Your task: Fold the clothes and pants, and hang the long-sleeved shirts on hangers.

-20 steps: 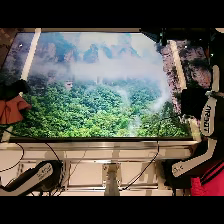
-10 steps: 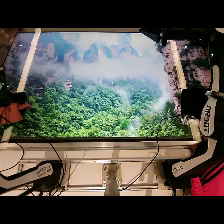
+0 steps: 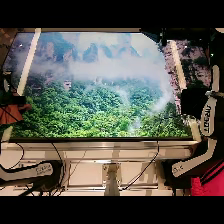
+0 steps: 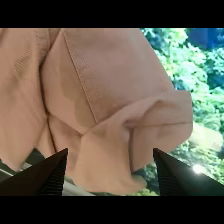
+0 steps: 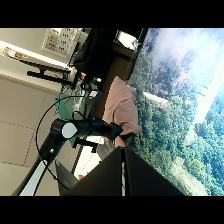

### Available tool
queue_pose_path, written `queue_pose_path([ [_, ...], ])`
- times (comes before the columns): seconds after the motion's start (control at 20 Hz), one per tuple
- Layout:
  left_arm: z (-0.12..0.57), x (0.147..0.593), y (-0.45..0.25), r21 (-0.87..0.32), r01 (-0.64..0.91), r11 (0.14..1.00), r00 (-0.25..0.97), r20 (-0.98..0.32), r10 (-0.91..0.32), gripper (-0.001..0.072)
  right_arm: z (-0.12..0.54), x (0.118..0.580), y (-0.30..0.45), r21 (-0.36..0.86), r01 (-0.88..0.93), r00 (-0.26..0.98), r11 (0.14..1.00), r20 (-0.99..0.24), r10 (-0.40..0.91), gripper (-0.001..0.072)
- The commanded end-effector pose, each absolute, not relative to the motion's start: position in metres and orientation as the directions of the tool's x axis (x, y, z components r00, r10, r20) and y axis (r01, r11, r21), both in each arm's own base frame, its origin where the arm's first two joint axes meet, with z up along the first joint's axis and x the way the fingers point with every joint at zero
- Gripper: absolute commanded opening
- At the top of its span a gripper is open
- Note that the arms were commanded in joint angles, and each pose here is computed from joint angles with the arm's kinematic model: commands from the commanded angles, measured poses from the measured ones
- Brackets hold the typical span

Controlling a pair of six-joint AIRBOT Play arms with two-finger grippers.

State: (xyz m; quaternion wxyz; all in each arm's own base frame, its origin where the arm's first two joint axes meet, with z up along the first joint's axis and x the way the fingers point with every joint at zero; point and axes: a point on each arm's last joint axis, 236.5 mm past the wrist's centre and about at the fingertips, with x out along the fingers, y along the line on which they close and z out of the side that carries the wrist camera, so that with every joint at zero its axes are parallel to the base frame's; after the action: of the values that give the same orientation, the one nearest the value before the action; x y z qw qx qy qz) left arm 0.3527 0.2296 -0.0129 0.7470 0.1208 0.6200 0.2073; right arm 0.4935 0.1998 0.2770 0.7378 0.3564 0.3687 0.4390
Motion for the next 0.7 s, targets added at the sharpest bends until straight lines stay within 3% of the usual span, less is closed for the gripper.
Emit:
queue_pose_path([
  [0.0,-0.012,0.363,0.235,0.458,-0.149,0.876,0.182,-0.858,0.480,0.0523,0.277,0.493,0.200,0.849,-0.386,0.342,0.360,-0.231,0.911,0.0023],
  [0.05,-0.013,0.363,0.235,0.458,-0.147,0.877,0.178,-0.860,0.478,0.0479,0.277,0.493,0.200,0.849,-0.386,0.342,0.360,-0.231,0.911,0.0023],
  [0.25,-0.030,0.359,0.233,0.444,-0.135,0.886,0.136,-0.877,0.461,0.0472,0.277,0.493,0.200,0.849,-0.386,0.342,0.360,-0.231,0.911,0.0023],
  [0.3,-0.033,0.358,0.233,0.443,-0.131,0.887,0.128,-0.880,0.458,0.0420,0.277,0.493,0.200,0.849,-0.386,0.342,0.360,-0.231,0.911,0.0023],
  [0.45,-0.035,0.358,0.233,0.443,-0.128,0.887,0.126,-0.880,0.457,0.0007,0.277,0.493,0.200,0.849,-0.386,0.342,0.360,-0.231,0.911,0.0023],
  [0.65,-0.027,0.355,0.231,0.446,-0.130,0.886,0.123,-0.879,0.461,0.0011,0.277,0.493,0.200,0.849,-0.386,0.342,0.360,-0.231,0.911,0.0023],
])
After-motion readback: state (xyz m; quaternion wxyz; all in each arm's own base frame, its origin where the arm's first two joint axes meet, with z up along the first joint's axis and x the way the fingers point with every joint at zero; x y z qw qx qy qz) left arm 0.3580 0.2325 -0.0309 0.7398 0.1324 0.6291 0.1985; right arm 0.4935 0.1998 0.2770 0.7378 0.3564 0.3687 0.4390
